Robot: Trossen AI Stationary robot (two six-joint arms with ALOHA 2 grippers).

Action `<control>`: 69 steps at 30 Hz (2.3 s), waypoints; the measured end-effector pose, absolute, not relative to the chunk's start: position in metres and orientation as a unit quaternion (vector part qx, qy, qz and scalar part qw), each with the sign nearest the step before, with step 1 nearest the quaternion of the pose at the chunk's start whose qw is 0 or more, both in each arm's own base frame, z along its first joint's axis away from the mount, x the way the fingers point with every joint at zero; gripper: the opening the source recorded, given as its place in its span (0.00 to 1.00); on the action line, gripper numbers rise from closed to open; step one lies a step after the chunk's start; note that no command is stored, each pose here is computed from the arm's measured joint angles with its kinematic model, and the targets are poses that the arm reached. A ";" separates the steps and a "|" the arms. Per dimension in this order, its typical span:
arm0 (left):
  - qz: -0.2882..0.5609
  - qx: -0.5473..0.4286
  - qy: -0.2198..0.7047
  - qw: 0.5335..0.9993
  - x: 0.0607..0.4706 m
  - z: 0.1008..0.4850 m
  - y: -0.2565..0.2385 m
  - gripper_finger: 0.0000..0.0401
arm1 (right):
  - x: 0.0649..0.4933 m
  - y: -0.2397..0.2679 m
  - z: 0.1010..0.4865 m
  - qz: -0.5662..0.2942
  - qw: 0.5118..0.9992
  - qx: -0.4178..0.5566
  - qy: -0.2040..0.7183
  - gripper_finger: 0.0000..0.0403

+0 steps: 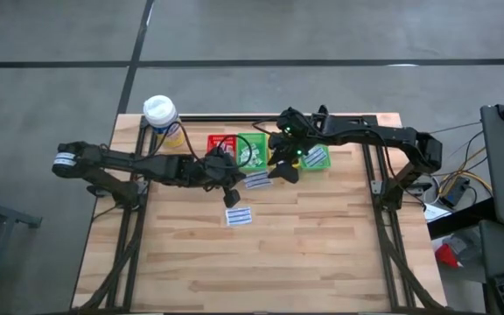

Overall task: Pick & Place First Aid Supplies
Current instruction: Put the blue fingertip bandage into the right green bin

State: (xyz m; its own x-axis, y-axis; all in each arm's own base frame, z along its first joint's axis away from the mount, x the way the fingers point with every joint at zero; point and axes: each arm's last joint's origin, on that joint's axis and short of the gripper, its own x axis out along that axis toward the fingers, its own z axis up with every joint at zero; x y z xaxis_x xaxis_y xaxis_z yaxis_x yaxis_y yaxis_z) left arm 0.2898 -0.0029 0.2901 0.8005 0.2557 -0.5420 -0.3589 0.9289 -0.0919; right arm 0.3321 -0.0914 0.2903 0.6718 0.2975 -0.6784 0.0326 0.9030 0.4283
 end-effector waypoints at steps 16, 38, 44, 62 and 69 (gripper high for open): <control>0.168 -0.097 0.248 0.949 0.292 0.294 -0.002 0.00 | 0.339 -0.088 0.288 0.090 0.894 0.206 0.387 0.38; 0.170 -0.105 0.240 0.950 0.291 0.296 0.001 0.20 | 0.340 -0.090 0.288 0.077 0.901 0.189 0.382 0.02; 0.183 -0.109 0.268 0.940 0.278 0.302 0.005 0.34 | 0.327 -0.096 0.278 -0.027 0.874 0.147 0.463 0.02; 0.186 -0.239 0.391 0.869 0.253 0.243 -0.006 0.35 | 0.255 -0.163 0.255 -0.204 0.719 0.143 0.648 0.02; 0.172 -0.245 0.403 0.865 0.251 0.232 -0.008 0.35 | 0.240 -0.174 0.242 -0.150 0.716 0.154 0.664 0.02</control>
State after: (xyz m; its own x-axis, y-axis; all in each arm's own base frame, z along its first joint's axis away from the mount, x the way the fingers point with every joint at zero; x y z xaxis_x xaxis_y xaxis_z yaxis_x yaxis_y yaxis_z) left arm 0.2506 -0.0083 0.2323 0.6167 0.1004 -0.7807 -0.4945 0.8211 -0.2850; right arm 0.2396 -0.1737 0.2416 0.0723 -0.0108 -0.9973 0.4195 0.9075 0.0206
